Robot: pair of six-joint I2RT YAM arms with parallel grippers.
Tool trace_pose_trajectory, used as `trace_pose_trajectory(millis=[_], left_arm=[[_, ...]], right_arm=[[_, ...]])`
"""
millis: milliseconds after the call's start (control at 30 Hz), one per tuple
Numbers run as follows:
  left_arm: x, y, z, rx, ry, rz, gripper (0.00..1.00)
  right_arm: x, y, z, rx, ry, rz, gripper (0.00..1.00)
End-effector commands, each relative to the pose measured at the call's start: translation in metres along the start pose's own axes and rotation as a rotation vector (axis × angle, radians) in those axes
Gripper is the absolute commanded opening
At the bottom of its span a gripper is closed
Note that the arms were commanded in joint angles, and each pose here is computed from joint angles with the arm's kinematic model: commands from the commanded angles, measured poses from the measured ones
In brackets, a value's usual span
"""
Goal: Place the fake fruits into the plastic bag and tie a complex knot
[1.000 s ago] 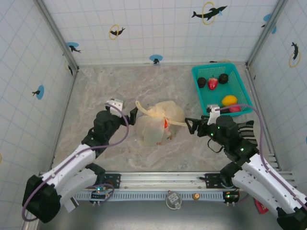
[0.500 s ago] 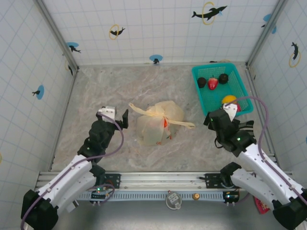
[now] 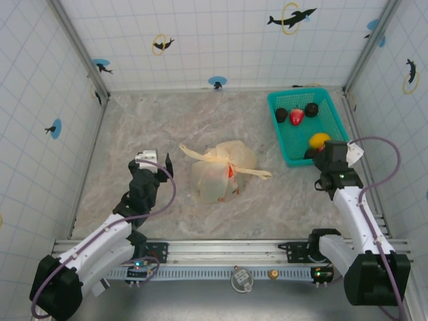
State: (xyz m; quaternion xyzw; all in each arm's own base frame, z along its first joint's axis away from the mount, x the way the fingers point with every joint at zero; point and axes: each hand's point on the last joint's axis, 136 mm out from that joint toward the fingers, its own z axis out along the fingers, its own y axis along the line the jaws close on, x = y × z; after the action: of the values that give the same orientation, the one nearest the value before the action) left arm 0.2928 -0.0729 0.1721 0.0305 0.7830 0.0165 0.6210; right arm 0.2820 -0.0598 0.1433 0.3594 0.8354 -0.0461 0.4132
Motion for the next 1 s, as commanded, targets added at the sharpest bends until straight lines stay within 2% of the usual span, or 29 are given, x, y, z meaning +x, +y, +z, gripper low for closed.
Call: trace_pose_trajectory(millis=[0,167,300,433,533,733,800,867,967], left_arm=[[-0.009,0.004,-0.001,-0.011,-0.034,-0.047,0.98],[-0.015,0.0,-0.004,0.018,-0.052,-0.056,0.98],[-0.015,-0.004,-0.003,0.039,-0.048,-0.055,0.98],[-0.014,-0.009,-0.002,0.062,-0.039,-0.054,0.98],[-0.014,-0.008,-0.002,0.06,-0.038,-0.047,0.98],[-0.008,-0.007,-0.001,0.053,-0.024,-0.008,0.98],[-0.001,-0.004,-0.001,0.036,-0.021,0.044,0.98],[0.003,0.009,0.0,-0.041,-0.039,0.046,0.97],[0.008,0.008,-0.002,-0.016,-0.068,0.07,0.97]], right_arm=[[0.014,0.017,0.002,-0.135,0.032,0.032,0.7],[0.025,0.0,-0.016,-0.084,0.029,-0.07,0.16],[0.051,-0.011,-0.022,-0.019,0.108,-0.153,0.07],[0.069,-0.017,-0.013,0.041,0.158,-0.229,0.04],[0.078,-0.008,0.0,0.02,0.177,-0.261,0.03],[0.054,0.034,0.038,-0.094,0.088,-0.296,0.07],[0.045,0.048,0.055,-0.135,0.083,-0.258,0.15],[0.036,0.066,0.071,-0.201,0.045,-0.25,0.28],[0.026,0.082,0.09,-0.232,0.006,-0.287,0.35]])
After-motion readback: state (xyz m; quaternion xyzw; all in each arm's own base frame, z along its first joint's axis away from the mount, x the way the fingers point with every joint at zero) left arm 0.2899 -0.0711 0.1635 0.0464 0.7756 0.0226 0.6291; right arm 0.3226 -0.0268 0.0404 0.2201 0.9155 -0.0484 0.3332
